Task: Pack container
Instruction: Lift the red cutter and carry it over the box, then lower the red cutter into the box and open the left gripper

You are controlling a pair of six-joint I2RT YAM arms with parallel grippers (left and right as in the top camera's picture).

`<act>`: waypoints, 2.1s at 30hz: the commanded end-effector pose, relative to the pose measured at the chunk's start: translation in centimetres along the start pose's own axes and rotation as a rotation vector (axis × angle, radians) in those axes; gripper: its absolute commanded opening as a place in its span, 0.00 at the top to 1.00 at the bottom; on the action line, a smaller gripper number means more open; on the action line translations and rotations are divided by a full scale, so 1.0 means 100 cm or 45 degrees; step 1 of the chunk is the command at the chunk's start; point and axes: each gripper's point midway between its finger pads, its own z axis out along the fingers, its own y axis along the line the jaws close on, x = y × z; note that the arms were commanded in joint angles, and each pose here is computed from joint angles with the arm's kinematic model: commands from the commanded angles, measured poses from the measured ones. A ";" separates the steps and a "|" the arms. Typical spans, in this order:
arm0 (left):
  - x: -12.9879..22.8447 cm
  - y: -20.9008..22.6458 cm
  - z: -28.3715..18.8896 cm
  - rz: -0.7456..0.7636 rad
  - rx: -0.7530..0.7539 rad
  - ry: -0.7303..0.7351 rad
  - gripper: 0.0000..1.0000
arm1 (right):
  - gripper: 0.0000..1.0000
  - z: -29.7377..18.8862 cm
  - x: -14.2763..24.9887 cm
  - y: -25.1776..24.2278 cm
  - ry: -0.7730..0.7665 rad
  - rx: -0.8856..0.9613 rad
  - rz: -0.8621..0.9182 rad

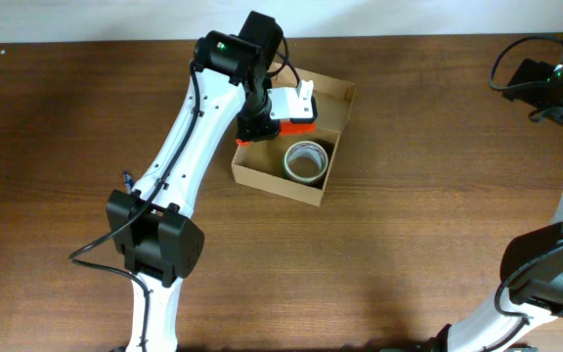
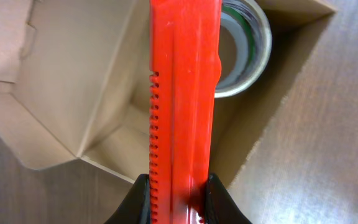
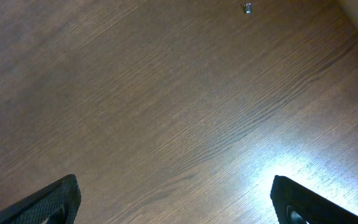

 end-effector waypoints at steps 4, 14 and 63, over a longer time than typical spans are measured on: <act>-0.006 0.002 0.013 0.068 0.009 -0.001 0.99 | 0.01 -0.008 -0.006 -0.003 -0.033 0.005 0.004; -0.016 -0.004 0.031 0.143 0.031 0.030 0.99 | 0.01 -0.008 -0.006 -0.003 -0.033 0.005 0.004; 0.019 -0.049 0.093 0.209 0.349 0.187 0.98 | 0.01 -0.008 -0.006 -0.003 -0.033 0.005 0.004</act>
